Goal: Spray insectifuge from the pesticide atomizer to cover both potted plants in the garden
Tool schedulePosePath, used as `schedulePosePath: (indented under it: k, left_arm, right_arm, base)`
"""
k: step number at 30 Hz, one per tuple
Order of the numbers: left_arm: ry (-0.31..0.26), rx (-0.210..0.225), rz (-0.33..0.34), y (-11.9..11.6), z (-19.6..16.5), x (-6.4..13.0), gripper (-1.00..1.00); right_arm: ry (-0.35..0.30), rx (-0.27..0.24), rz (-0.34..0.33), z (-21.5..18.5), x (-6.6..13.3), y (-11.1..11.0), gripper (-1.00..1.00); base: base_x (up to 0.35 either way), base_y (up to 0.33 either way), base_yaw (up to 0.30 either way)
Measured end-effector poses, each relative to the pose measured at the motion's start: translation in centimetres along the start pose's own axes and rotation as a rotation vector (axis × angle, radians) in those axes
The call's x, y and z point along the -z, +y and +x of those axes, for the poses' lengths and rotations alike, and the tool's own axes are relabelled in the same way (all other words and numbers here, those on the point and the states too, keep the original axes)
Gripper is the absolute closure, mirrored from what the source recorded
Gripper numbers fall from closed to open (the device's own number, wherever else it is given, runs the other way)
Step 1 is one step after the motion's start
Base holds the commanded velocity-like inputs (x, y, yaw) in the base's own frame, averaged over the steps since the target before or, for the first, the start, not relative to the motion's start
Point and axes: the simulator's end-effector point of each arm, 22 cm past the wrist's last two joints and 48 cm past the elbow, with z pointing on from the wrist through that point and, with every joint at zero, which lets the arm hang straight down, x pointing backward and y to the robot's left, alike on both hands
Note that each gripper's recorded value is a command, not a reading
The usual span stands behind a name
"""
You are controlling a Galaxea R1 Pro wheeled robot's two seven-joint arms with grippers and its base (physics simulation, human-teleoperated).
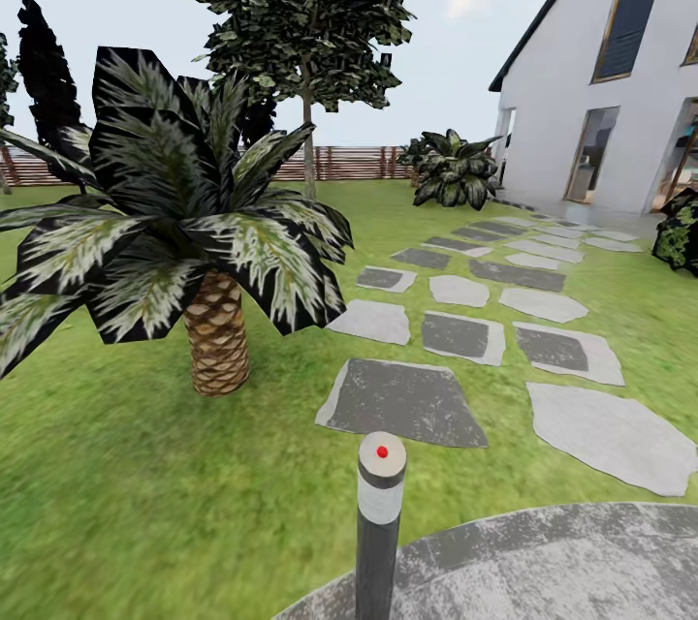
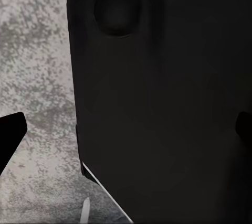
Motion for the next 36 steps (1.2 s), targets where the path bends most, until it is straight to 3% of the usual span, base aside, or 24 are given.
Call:
schedulePosePath:
  k: [12, 23, 36]
  left_arm:
    - [-0.004, 0.0, 0.0, -0.1, -0.2, 0.0, -1.0]
    - [-0.011, -0.01, 0.002, -0.1, -0.5, 0.0, -1.0]
    - [-0.015, -0.011, -0.009, 0.7, -0.6, 0.0, -1.0]
  right_arm:
    - [-0.094, -0.005, -0.066, -4.0, 0.3, 5.1, -1.0]
    - [-0.103, -0.007, -0.065, -4.4, 0.4, 5.1, -1.0]
    - [-0.125, -0.007, -0.067, -5.4, 0.5, 5.1, -1.0]
  base:
    - [0.0, 0.0, 0.0]
    - [0.0, 0.0, -0.027]
    - [0.02, 0.0, -0.25]
